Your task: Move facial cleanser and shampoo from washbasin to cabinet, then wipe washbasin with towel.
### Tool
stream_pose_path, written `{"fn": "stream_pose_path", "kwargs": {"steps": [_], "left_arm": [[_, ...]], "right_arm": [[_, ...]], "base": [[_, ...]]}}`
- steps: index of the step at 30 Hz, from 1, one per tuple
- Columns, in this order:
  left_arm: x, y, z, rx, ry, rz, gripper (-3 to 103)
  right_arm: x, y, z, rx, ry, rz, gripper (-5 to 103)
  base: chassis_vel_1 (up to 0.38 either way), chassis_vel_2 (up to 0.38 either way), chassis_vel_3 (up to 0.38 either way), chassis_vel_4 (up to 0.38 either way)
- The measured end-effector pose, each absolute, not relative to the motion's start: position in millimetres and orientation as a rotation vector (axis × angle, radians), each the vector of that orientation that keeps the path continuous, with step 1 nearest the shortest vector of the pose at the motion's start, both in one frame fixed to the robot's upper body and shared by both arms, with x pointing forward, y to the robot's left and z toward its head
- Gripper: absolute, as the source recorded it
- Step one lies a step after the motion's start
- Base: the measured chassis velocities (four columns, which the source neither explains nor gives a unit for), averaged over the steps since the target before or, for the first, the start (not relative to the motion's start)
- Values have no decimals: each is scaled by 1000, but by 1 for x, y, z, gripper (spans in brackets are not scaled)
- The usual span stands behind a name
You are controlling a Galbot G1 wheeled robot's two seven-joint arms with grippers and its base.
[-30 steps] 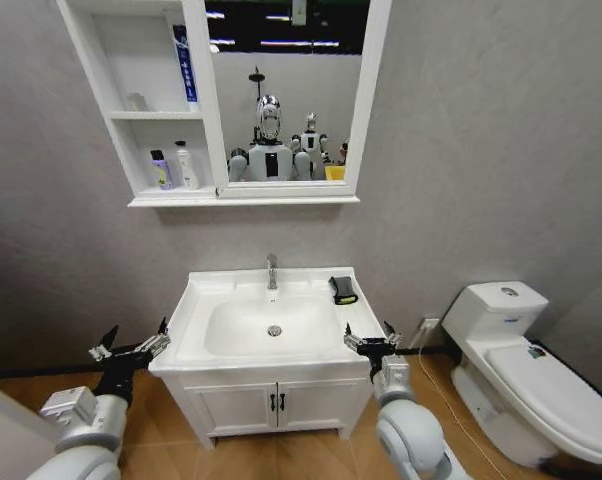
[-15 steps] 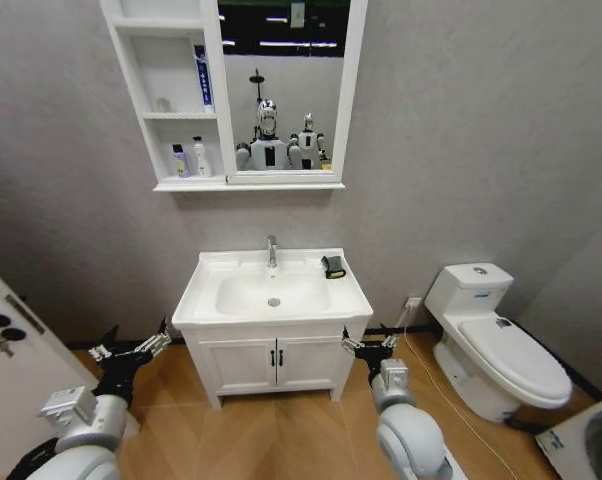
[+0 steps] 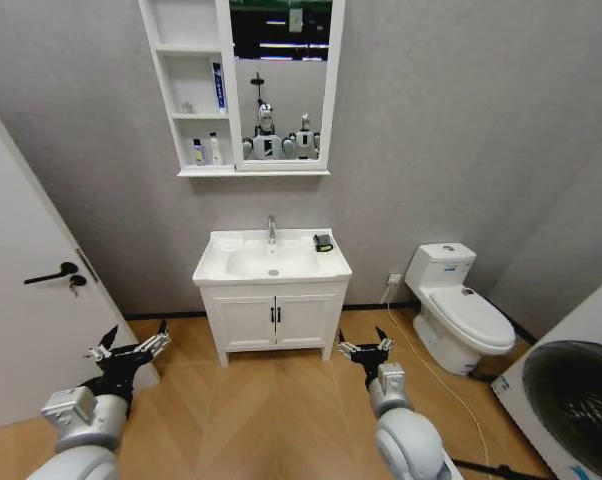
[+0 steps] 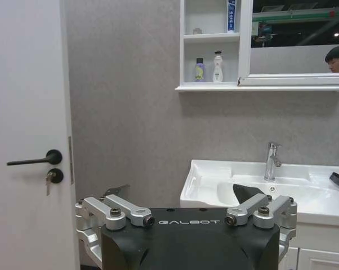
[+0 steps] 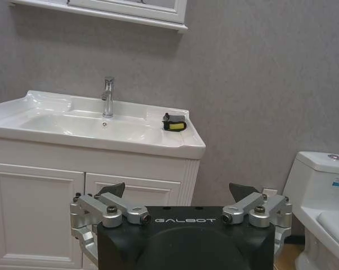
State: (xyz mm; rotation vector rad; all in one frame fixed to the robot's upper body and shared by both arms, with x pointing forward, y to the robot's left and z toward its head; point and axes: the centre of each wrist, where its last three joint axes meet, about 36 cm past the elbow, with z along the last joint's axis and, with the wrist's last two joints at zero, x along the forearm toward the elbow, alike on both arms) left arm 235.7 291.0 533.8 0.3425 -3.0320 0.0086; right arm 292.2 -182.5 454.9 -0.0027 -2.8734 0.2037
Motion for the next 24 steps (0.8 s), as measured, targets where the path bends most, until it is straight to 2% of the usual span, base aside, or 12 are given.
{"fn": "stream_pose_path", "kwargs": {"steps": [7, 11, 24], "left_arm": [[236, 291, 534, 343, -3032, 8, 100], [236, 291, 534, 343, -3032, 8, 100], [236, 291, 534, 343, -3032, 9, 100]], "right_arm": [[296, -184, 453, 23, -2899, 202, 100], [298, -185, 454, 25, -2906, 199, 100], [297, -187, 455, 24, -2907, 204, 100]], "base": [[306, -322, -308, 311], [107, -16, -172, 162], [-18, 39, 66, -8]]}}
